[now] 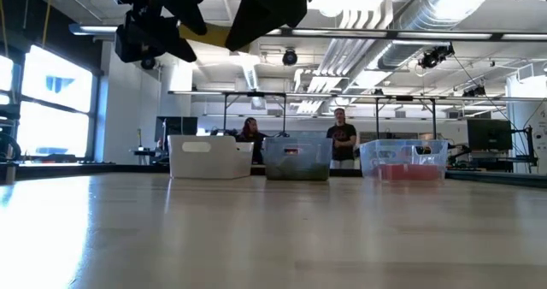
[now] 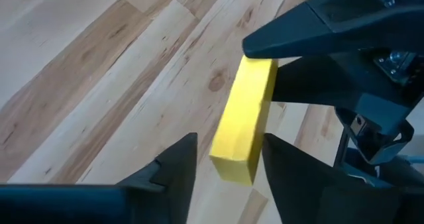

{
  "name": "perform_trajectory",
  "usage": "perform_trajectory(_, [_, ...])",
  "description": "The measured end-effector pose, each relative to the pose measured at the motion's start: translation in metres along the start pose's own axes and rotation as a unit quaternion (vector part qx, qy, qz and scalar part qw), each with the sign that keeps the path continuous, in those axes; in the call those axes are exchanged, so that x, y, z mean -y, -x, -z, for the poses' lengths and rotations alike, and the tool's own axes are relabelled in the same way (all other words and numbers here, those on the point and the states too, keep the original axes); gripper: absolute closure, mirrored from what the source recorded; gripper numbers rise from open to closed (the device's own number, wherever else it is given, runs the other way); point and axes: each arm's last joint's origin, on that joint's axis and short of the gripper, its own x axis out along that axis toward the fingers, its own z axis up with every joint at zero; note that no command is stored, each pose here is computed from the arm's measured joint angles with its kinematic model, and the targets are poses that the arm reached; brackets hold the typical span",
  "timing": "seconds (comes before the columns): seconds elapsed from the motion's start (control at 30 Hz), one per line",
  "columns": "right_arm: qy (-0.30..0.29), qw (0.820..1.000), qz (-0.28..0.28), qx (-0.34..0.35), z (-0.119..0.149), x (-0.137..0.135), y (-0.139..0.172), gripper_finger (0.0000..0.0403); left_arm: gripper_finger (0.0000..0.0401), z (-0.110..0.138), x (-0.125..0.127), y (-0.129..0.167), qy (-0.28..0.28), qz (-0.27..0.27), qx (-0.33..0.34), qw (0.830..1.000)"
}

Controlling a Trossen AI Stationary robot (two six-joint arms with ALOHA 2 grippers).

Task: Sort & place blocks by color
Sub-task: Put the yellow block into the white bin

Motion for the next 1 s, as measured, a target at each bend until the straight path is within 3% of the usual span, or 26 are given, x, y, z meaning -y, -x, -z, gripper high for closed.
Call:
perform_trajectory(0.33, [0.004, 1.000, 0.000, -0.004, 0.0006, 0.0016, -0.0021, 0.0331, 0.0345, -0.0008, 0.0000, 0.0001, -0.036, -0.006, 0.011, 0.999])
perform_trajectory(0.47, [0.014, 1.000, 0.002, -0.005, 0.0011, 0.0016, -0.0024, 0.0331, 0.0368, -0.0015, 0.0013, 0.0004, -0.039, 0.001, 0.014, 0.999])
perform_trajectory(0.73, [0.011, 1.000, 0.003, -0.004, 0.0009, 0.0015, -0.0022, 0.0330, 0.0346, -0.0027, 0.0032, 0.0000, -0.050, 0.011, 0.022, 0.998])
perform_trajectory(1.0, [0.004, 1.000, 0.012, 0.001, -0.0007, 0.0020, -0.0016, 0.0330, 0.0327, -0.0082, 0.0072, 0.0000, 0.001, 0.025, 0.058, 0.998])
